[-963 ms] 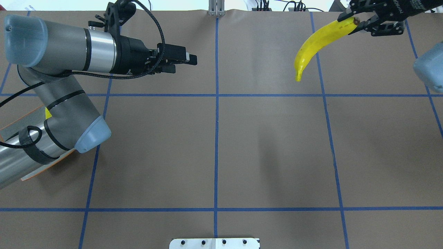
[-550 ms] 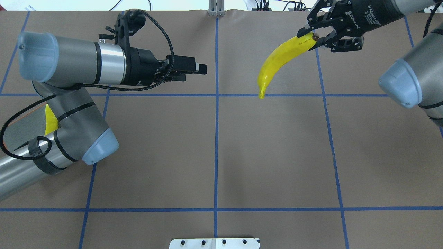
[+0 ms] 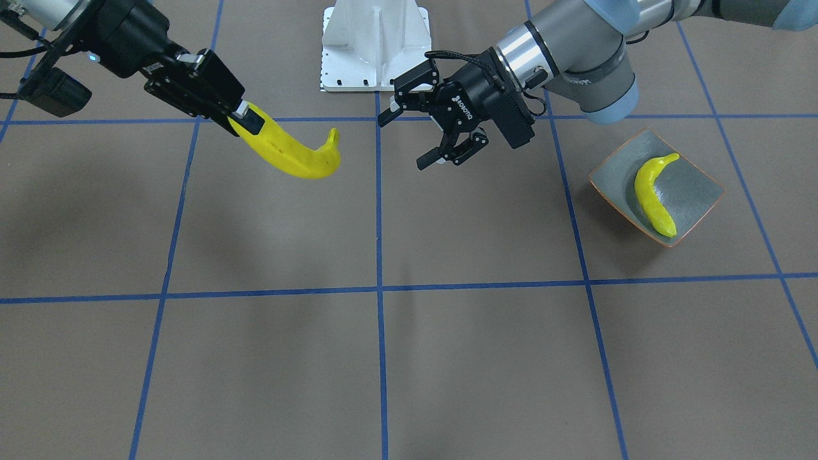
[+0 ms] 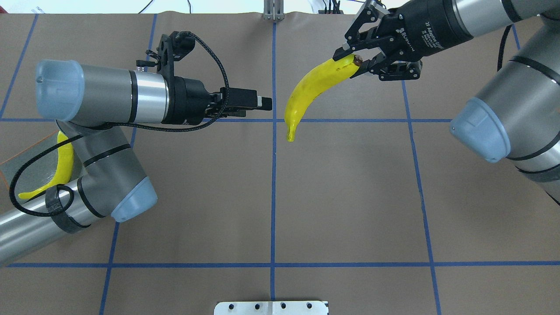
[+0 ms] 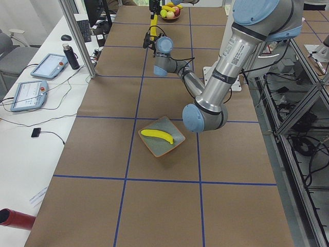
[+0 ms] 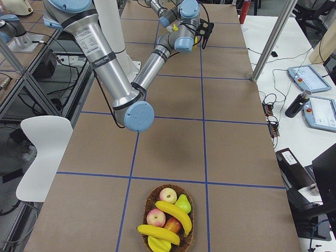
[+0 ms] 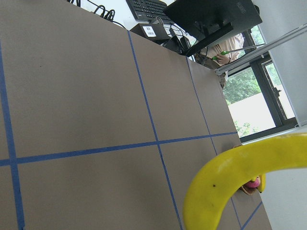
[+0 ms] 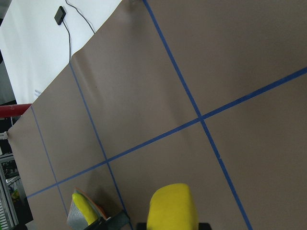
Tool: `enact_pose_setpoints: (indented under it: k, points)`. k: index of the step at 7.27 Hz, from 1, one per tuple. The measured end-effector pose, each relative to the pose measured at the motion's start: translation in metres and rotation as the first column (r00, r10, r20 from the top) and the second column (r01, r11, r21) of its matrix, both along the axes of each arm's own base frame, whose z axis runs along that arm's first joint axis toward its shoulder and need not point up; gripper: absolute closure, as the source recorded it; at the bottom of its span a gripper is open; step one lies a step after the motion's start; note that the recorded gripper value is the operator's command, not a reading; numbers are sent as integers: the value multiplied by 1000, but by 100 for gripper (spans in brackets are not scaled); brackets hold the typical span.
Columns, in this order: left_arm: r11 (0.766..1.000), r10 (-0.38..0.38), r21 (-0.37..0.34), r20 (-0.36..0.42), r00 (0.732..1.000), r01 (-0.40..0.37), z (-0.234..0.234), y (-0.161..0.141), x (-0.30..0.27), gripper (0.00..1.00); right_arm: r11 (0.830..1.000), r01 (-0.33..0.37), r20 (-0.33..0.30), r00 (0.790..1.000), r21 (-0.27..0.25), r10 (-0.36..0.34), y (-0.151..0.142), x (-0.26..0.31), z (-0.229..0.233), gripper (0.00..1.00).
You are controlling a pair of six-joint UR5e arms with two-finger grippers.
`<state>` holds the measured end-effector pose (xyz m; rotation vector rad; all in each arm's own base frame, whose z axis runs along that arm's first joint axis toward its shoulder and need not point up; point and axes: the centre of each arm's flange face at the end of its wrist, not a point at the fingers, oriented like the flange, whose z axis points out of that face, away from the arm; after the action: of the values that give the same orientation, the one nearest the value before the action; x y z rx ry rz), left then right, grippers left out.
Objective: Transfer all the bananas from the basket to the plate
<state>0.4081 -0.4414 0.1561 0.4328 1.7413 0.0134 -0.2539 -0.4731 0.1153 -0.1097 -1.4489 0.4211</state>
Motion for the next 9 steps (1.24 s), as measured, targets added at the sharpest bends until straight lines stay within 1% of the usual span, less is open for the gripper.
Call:
enact_pose_setpoints:
  k: [2,5,6,7,8,9]
  points:
    - [1000,25,12,-15,1000,-25,-2,12,9,0,1000,-3,8,1000,22,3,8,-16,-11,100]
    - [999,33,24,-30,999,-32,-4,17,10,0,999,10,24,1000,42,-11,21,-24,-22,100]
    - [999,33,26,-32,999,-32,-4,17,10,2,999,15,28,999,46,-16,24,-26,-24,100]
    - [999,33,27,-33,999,-32,-4,17,10,13,999,19,29,999,49,-20,25,-27,-25,100]
    - [999,32,28,-35,999,-31,-4,17,10,31,998,21,30,999,51,-23,27,-28,-26,100]
    - [999,32,31,-39,999,-30,-4,17,9,55,998,24,31,999,52,-25,28,-29,-26,100]
